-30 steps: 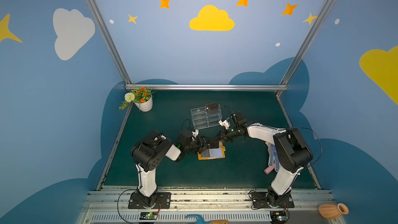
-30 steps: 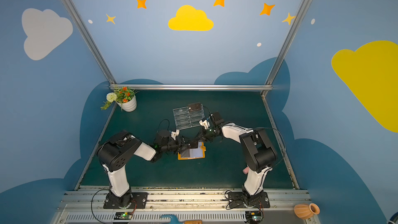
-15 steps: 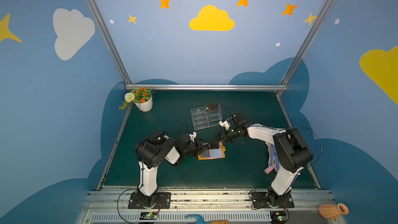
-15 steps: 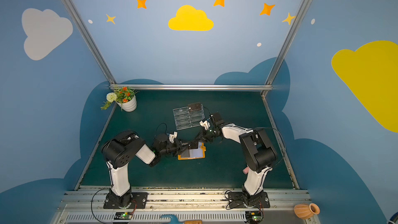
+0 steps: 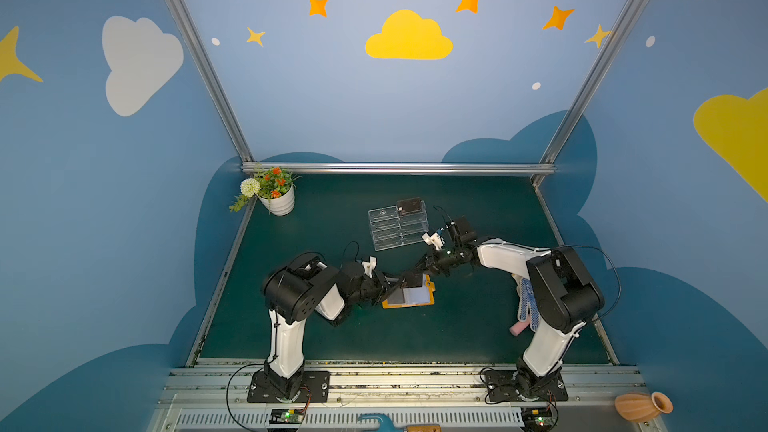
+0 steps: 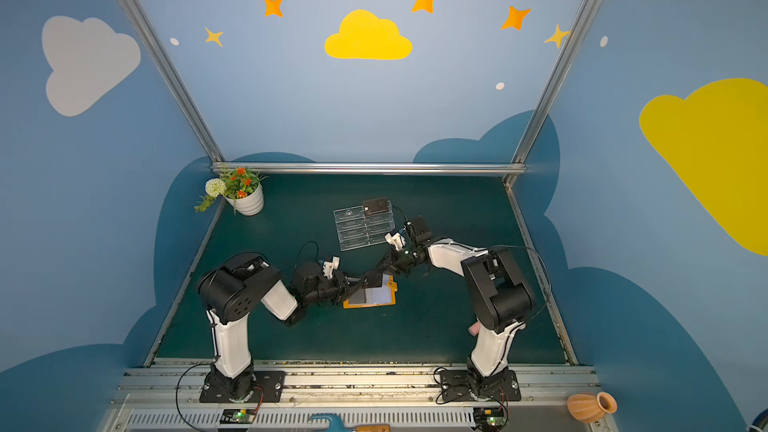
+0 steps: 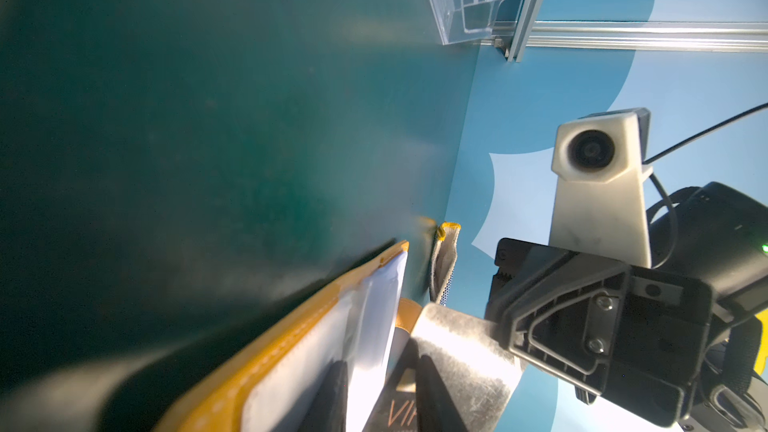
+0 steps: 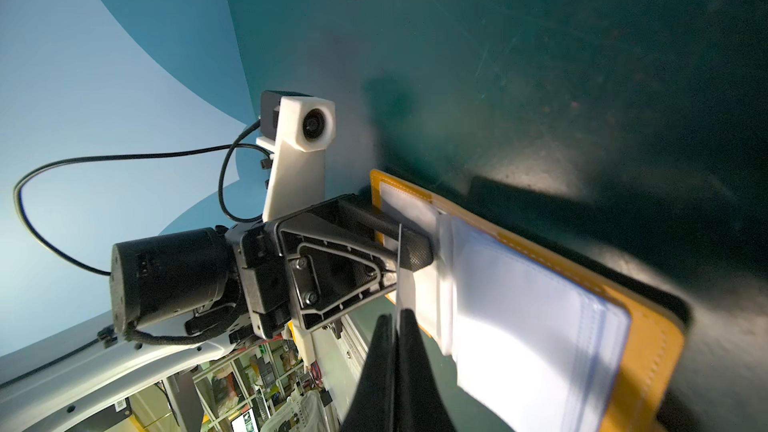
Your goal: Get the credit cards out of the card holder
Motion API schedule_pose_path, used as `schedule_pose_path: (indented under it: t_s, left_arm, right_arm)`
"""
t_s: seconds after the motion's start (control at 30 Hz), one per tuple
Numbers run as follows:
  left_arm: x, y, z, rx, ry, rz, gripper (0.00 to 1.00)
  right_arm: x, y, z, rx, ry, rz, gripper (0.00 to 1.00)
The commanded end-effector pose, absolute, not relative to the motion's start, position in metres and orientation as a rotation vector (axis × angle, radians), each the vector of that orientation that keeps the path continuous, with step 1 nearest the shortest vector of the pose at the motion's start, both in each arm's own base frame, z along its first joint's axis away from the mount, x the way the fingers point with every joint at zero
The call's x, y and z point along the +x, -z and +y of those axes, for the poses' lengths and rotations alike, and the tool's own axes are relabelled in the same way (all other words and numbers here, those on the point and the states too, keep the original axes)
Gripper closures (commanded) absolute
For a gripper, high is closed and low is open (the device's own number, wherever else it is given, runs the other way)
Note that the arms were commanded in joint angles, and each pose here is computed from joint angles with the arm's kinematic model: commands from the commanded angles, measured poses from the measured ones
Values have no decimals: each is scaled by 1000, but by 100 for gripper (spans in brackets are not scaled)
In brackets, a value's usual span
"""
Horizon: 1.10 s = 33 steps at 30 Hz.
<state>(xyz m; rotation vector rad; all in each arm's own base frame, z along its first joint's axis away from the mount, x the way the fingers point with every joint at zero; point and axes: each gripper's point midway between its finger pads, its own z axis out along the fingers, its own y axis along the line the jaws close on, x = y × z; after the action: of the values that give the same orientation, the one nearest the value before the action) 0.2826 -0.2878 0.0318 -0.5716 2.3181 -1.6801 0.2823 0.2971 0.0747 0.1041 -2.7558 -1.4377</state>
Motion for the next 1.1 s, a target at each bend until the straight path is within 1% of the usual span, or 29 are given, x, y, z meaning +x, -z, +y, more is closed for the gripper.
schedule_pose_path:
  t_s: [0.0, 0.07, 0.17, 0.43, 0.6, 0.73, 0.8, 0.87, 1.07]
  left_arm:
    - [272, -17, -285, -605, 1676, 2368, 67]
    - [272, -21, -286, -592, 1699, 2354, 63]
    - [271, -20, -286, -598, 1706, 2349, 60]
    - [268, -20, -286, -588, 1711, 2346, 58]
    - [267, -23, -288, -571, 1733, 2339, 57]
    - [266, -26, -290, -558, 1750, 2329, 55]
    - [266, -27, -290, -553, 1763, 2325, 54]
    - [265, -25, -290, -561, 1759, 2335, 53]
    - [261, -14, -289, -589, 1749, 2374, 44]
  right_arm:
    - [279, -67, 296, 85, 1436, -2727, 100]
    - [279, -66, 296, 84, 1439, -2720, 100]
    - [278, -64, 297, 88, 1442, -2713, 100]
    - [275, -50, 297, 68, 1439, -2681, 100]
    - [274, -42, 296, 59, 1420, -2678, 95]
    - [274, -35, 294, 57, 1400, -2683, 95]
    - [274, -35, 296, 65, 1436, -2666, 96]
    - [273, -36, 297, 65, 1468, -2648, 100]
    - [273, -46, 302, 76, 1578, -2598, 100]
